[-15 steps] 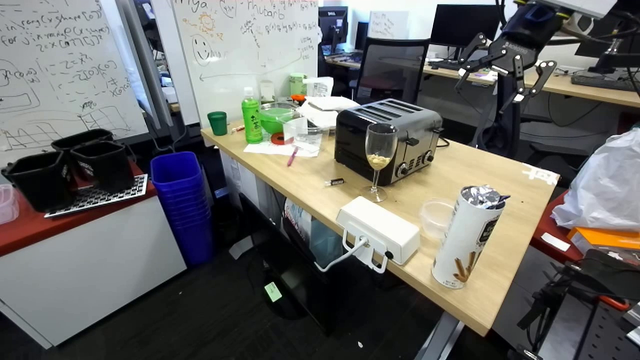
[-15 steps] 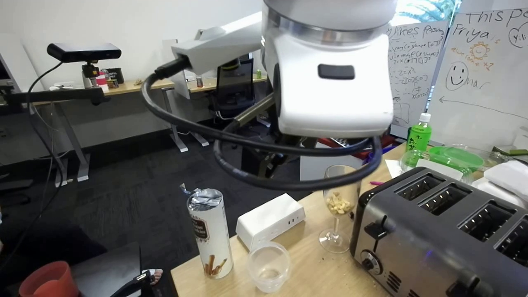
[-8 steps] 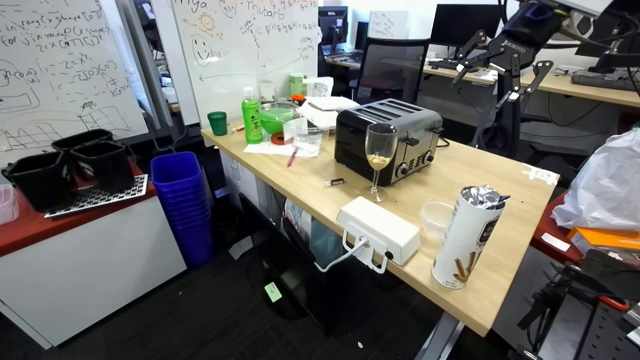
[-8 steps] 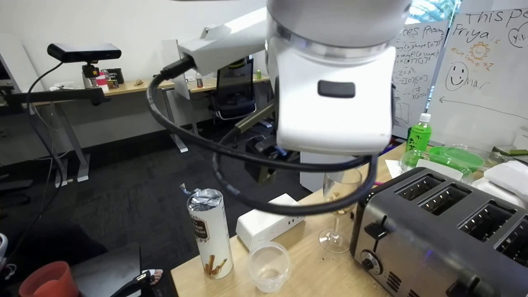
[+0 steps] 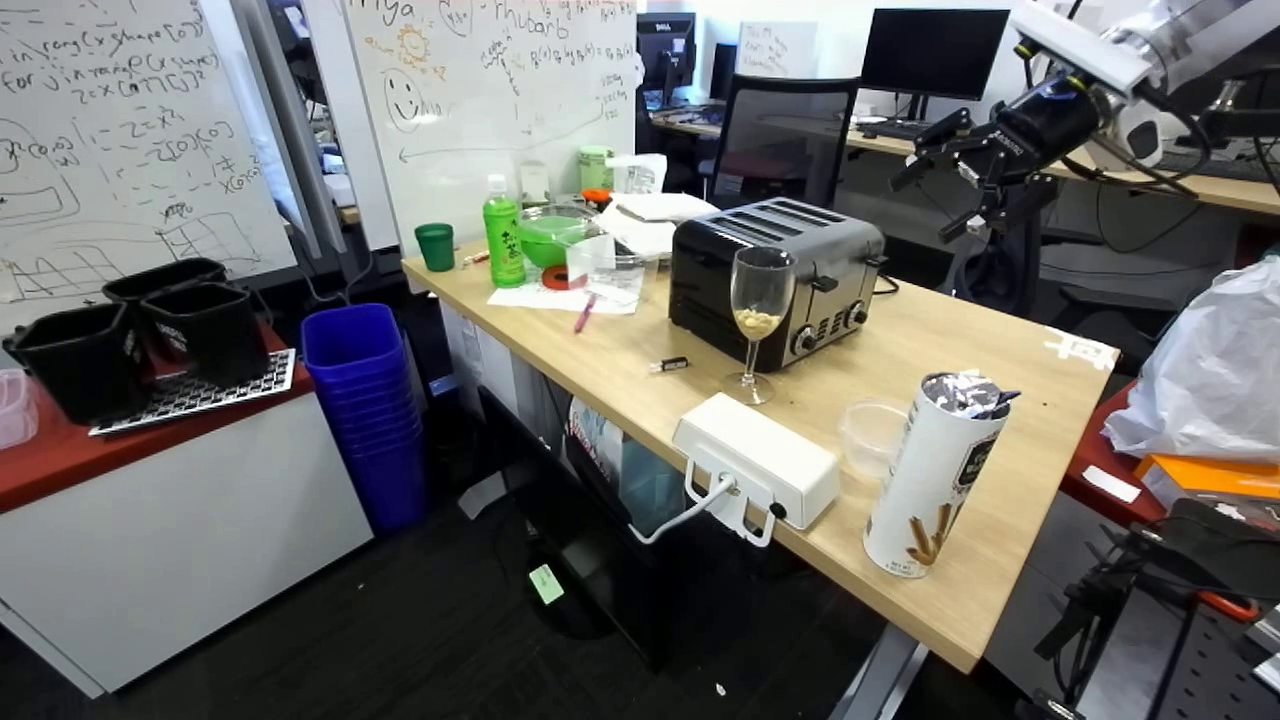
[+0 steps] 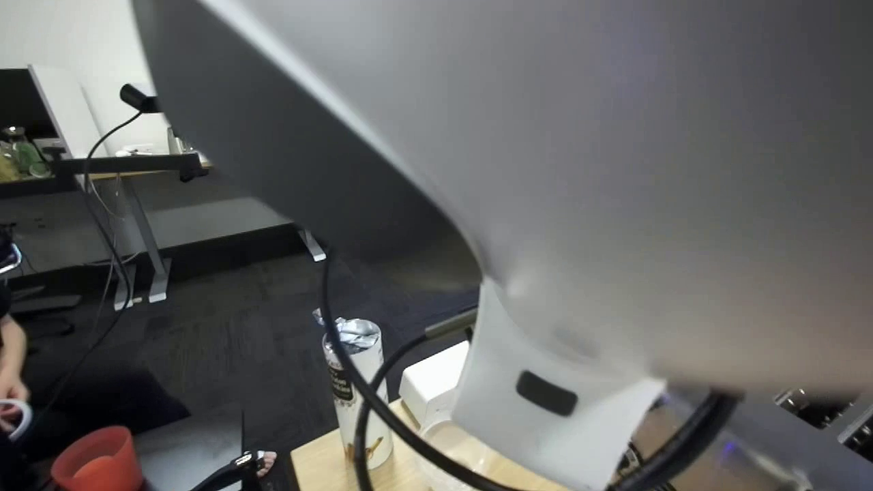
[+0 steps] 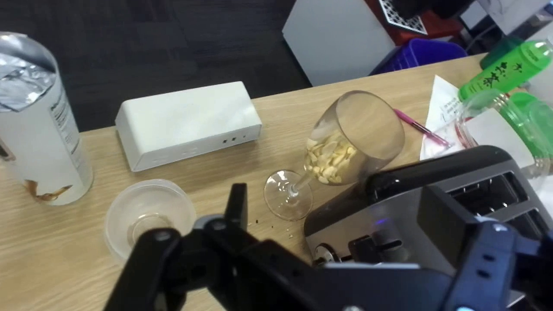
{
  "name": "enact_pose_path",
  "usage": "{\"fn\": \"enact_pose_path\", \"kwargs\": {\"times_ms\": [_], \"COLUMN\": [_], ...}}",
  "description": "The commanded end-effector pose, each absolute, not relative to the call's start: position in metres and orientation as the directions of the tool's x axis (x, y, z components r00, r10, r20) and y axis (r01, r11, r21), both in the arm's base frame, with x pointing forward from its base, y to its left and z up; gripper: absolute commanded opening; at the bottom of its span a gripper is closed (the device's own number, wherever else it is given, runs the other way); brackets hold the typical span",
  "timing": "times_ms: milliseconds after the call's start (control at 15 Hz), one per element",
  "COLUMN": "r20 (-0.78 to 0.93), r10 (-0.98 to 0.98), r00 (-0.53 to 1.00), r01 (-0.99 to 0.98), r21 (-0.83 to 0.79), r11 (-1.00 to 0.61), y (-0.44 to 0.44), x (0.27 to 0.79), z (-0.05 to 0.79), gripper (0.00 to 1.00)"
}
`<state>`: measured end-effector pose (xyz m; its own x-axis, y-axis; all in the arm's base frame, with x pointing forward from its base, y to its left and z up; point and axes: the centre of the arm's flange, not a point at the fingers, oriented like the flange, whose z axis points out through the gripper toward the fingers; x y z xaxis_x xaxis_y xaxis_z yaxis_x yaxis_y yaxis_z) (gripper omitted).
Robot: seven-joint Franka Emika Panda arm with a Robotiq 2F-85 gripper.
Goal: Turn the right knob on the bread toaster clockwise
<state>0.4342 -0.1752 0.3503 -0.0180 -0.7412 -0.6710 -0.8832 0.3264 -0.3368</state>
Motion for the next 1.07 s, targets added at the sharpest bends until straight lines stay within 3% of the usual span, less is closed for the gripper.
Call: {"fn": "enact_pose_path", "kwargs": {"times_ms": [0, 267, 1000], "r20": [-0.744, -0.779, -0.769], "r10": [-0.654, -0.601, -0.624], "r00": [-0.137, -0.179, -0.139], "r01": [-0.807, -0.754, -0.741], "r21": [-0.300, -0.284, -0.337], "r11": [0.509, 0.592, 0.581], "y": [-0.173, -0.163, -0.128], "x": [0.432, 0.423, 0.420], "z": [0.325, 0.313, 0.313], "gripper": [1.00, 1.00, 1.00]}}
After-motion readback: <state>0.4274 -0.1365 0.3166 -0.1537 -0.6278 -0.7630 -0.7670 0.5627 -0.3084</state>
